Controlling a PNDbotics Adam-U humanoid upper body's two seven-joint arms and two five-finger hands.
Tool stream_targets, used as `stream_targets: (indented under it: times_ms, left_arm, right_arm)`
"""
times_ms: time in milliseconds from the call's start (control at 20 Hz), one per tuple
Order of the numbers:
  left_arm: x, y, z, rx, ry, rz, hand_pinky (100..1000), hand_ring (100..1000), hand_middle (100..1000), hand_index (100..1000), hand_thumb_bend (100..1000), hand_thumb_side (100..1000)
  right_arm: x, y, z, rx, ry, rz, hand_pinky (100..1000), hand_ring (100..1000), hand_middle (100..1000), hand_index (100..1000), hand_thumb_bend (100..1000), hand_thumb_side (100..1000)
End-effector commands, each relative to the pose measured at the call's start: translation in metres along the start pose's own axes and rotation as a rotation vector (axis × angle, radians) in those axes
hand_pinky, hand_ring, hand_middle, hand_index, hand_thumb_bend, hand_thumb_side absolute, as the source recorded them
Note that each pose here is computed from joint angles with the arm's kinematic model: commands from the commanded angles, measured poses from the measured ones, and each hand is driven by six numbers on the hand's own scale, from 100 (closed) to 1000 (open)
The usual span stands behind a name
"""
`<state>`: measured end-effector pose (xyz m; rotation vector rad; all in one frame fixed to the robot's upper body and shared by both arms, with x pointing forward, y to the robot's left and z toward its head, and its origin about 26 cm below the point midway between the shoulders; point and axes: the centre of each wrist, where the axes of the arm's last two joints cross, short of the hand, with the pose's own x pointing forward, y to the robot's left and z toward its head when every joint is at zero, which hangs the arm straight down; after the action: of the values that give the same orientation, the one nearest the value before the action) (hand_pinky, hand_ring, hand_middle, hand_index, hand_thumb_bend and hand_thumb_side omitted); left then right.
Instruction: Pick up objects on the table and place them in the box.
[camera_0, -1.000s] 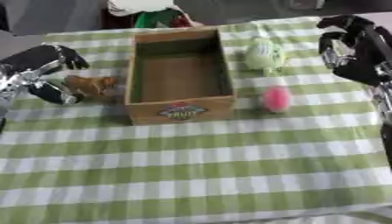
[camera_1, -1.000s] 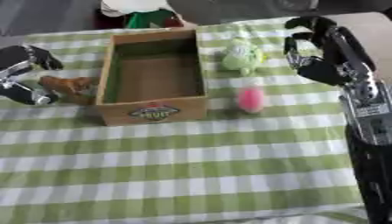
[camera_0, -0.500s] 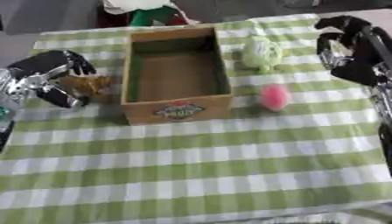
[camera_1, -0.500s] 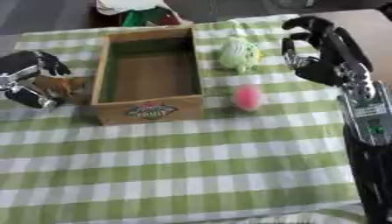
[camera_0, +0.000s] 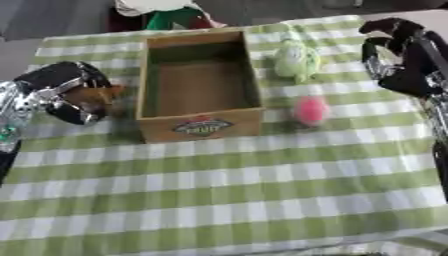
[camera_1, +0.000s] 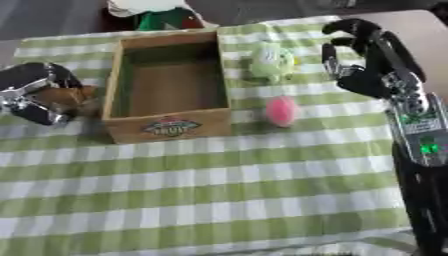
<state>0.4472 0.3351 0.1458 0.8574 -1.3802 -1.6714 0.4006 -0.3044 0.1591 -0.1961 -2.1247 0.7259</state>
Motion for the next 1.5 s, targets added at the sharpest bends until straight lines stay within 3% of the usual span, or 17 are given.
stream_targets:
  times_ms: [50, 500, 650, 850, 1150, 1500]
  left_arm:
    - [-0.005, 0.01, 0.002, 0.006, 0.017, -0.023, 740, 622, 598, 746, 240, 100]
    - [-0.011, 0.004, 0.004, -0.024, 0.039, -0.025, 702, 555, 530, 703, 160, 100]
    - [-0.012, 0.004, 0.005, -0.022, 0.046, -0.021, 579, 451, 448, 634, 101, 100]
    - [-0.014, 0.008, 0.007, 0.0, 0.055, -0.019, 495, 365, 361, 560, 100, 100]
    - [-0.014, 0.022, 0.012, 0.046, 0.056, -0.038, 461, 332, 326, 545, 100, 100]
    - [-0.013, 0.052, 0.018, 0.104, 0.051, -0.084, 461, 326, 318, 536, 100, 100]
  right_arm:
    - [0.006, -0.008, -0.006, -0.003, -0.023, 0.015, 834, 929, 724, 765, 100, 216]
    - [0.006, -0.008, -0.005, -0.003, -0.023, 0.014, 834, 929, 723, 766, 100, 216]
    - [0.006, -0.008, -0.005, -0.003, -0.022, 0.013, 834, 929, 724, 765, 100, 216]
    - [0.006, -0.008, -0.005, -0.003, -0.021, 0.013, 834, 928, 723, 765, 100, 216]
    - [0.006, -0.008, -0.005, -0.003, -0.02, 0.014, 834, 928, 723, 765, 100, 216]
    - [0.005, -0.008, -0.003, -0.002, -0.015, 0.014, 834, 928, 723, 765, 100, 216]
